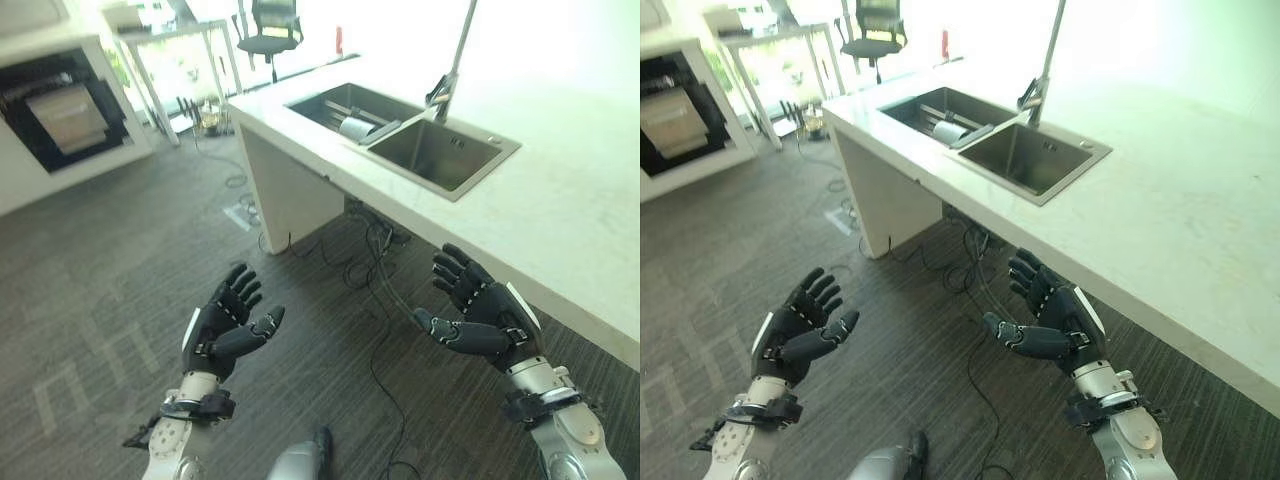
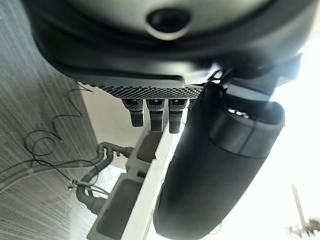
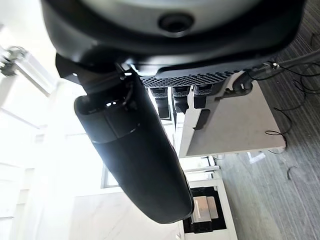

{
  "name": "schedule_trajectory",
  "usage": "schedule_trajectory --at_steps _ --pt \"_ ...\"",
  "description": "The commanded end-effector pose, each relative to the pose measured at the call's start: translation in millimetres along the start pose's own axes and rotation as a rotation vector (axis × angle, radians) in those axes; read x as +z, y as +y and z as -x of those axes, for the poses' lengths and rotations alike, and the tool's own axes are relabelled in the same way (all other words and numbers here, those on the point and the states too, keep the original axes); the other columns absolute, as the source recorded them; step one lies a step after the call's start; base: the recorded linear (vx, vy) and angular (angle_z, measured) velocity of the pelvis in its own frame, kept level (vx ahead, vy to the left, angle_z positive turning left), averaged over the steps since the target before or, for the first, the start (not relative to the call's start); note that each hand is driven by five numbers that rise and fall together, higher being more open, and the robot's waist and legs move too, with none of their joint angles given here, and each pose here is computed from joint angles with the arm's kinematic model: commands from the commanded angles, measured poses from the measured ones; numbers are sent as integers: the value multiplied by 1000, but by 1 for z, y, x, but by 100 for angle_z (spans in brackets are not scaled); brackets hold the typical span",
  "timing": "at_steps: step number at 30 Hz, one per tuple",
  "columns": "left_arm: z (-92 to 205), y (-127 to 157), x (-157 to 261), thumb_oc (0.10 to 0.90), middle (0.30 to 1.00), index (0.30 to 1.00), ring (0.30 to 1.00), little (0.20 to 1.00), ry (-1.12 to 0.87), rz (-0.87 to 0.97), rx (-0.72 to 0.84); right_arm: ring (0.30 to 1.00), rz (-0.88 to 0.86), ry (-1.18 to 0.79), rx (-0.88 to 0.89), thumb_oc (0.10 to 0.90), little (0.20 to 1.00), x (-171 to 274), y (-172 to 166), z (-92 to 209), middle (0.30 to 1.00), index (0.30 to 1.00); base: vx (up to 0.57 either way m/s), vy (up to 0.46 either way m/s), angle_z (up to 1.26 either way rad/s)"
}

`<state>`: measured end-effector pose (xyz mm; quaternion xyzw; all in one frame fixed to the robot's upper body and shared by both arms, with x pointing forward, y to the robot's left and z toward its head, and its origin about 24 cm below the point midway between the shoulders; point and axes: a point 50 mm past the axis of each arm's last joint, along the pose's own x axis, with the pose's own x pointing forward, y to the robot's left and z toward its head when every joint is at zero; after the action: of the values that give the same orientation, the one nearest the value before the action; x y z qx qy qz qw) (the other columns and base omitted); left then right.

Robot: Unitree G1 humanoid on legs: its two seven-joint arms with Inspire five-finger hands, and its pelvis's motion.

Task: Place the dishes in the dishwasher.

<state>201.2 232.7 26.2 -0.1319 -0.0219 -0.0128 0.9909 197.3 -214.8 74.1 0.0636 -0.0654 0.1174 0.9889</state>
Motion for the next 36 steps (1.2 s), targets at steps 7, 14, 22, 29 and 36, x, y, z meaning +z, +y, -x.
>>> schedule_trajectory --at_steps 7,14,22,29,36 --pt "-10 -8 64 800 900 900 900 900 -283 -110 -64 900 19 -294 75 800 900 42 17 -29 900 900 211 175 13" --pt "-9 -13 84 800 900 900 900 900 -414 -115 -71 900 30 -338 131 800 900 55 13 -24 900 900 222 -116 19" --pt "-6 -24 91 800 900 900 900 900 -486 -76 -75 900 74 -384 129 800 900 69 11 -27 900 900 209 -144 21" --pt "-8 -31 93 800 900 900 900 900 -523 -144 -110 900 113 -447 101 800 900 83 10 -37 900 900 241 31 14" --pt "-17 -37 107 800 900 900 900 900 -581 -173 -157 900 88 -501 2 800 900 89 2 -15 900 900 319 452 -178"
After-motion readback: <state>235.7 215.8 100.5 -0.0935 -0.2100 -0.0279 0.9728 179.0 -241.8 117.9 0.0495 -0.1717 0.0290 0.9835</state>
